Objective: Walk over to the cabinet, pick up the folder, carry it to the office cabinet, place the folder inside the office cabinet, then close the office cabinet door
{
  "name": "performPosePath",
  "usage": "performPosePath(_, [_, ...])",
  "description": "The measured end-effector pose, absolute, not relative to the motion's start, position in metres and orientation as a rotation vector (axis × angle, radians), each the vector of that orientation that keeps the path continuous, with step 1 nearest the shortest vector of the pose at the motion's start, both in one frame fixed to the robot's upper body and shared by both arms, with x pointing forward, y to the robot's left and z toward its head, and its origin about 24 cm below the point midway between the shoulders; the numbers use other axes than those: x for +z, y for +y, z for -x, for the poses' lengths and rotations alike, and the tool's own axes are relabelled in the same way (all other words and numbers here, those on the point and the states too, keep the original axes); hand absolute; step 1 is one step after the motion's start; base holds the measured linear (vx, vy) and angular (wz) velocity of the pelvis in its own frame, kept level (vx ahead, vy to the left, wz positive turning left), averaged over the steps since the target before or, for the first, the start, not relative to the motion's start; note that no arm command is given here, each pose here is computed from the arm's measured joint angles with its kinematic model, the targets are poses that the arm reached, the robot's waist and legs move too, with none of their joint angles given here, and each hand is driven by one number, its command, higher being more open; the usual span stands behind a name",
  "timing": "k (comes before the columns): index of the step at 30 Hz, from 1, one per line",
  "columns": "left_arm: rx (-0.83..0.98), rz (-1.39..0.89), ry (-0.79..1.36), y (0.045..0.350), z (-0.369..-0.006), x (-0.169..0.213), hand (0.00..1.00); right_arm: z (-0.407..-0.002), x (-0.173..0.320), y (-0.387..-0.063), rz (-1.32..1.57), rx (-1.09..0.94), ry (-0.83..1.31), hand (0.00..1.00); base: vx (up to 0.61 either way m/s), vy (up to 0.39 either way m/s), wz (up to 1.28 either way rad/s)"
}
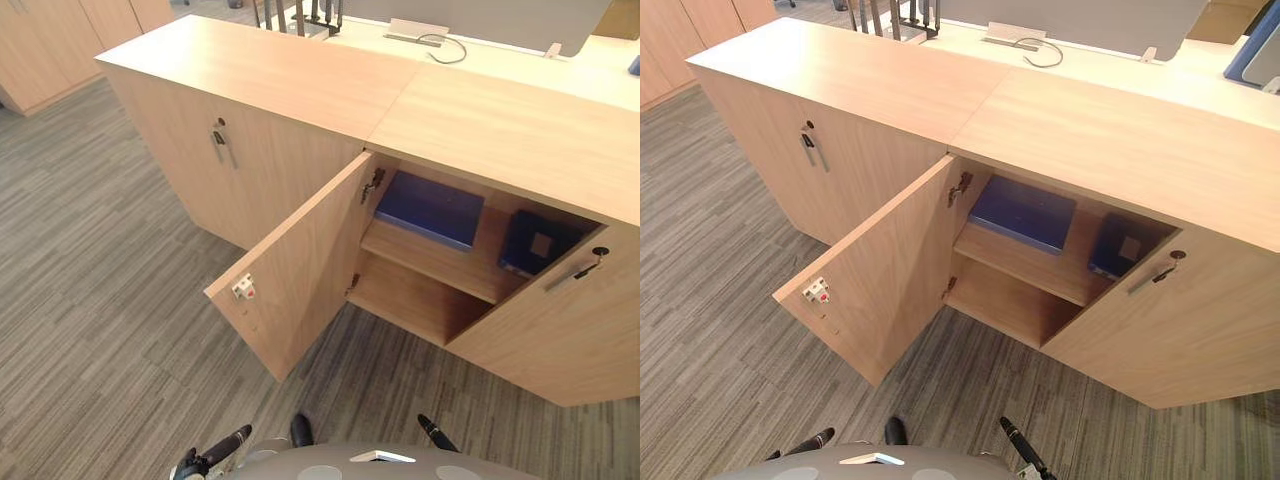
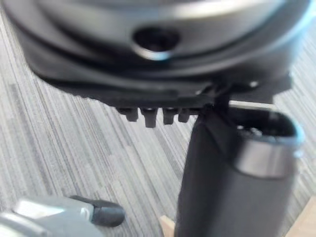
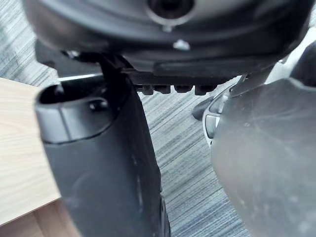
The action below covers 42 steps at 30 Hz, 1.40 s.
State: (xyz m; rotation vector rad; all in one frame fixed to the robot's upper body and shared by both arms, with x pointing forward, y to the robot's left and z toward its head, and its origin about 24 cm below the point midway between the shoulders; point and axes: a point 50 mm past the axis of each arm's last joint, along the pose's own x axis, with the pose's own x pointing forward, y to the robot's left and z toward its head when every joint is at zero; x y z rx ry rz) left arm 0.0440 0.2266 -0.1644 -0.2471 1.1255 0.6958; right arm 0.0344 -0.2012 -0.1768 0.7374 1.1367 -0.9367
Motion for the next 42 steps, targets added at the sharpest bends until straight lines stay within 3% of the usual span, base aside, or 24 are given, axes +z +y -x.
performPosePath(5, [0.650, 0.225, 1.002, 0.229, -0.082, -0.154, 1.00, -0.029, -0.178, -0.196, -0.723, -0.914, 1.164, 1.00, 0.07, 0.026, 0.42])
performPosePath(8, [0.618, 0.191, 0.892, 0.238, -0.116, -0.142, 1.00, -0.005, -0.180, -0.187, -0.726, -0.933, 1.226, 1.00, 0.15, -0.068, 1.07])
performPosePath(17, [0.673, 0.196, 0.802, 0.258, -0.127, -0.128, 1.00, -0.008, -0.179, -0.195, -0.658, -0.873, 1.239, 1.00, 0.01, -0.206, 0.62])
performPosePath(24, [0.628, 0.223, 0.822, 0.247, -0.134, -0.129, 1.00, -0.021, -0.172, -0.225, -0.624, -0.932, 1.119, 1.00, -0.08, -0.085, 0.28])
performPosePath(27, [0.617, 0.181, 0.768, 0.254, -0.145, -0.120, 1.00, -0.006, -0.176, -0.206, -0.685, -0.951, 1.181, 1.00, -0.10, 0.040, 0.50])
performPosePath(29, [0.644, 0.177, 0.789, 0.258, -0.136, -0.122, 1.00, -0.004, -0.176, -0.205, -0.688, -0.946, 1.186, 1.00, -0.07, 0.089, 0.10])
performPosePath(37, [0.621, -0.090, 0.685, 0.288, -0.158, -0.091, 1.00, 0.005, -0.178, -0.191, -0.697, -0.927, 1.208, 1.00, -0.10, 0.154, 0.25])
performPosePath(42, [0.523, -0.187, 0.635, 0.277, -0.175, -0.081, 1.00, 0.009, -0.176, -0.194, -0.665, -0.890, 1.209, 1.00, -0.09, 0.060, -0.40])
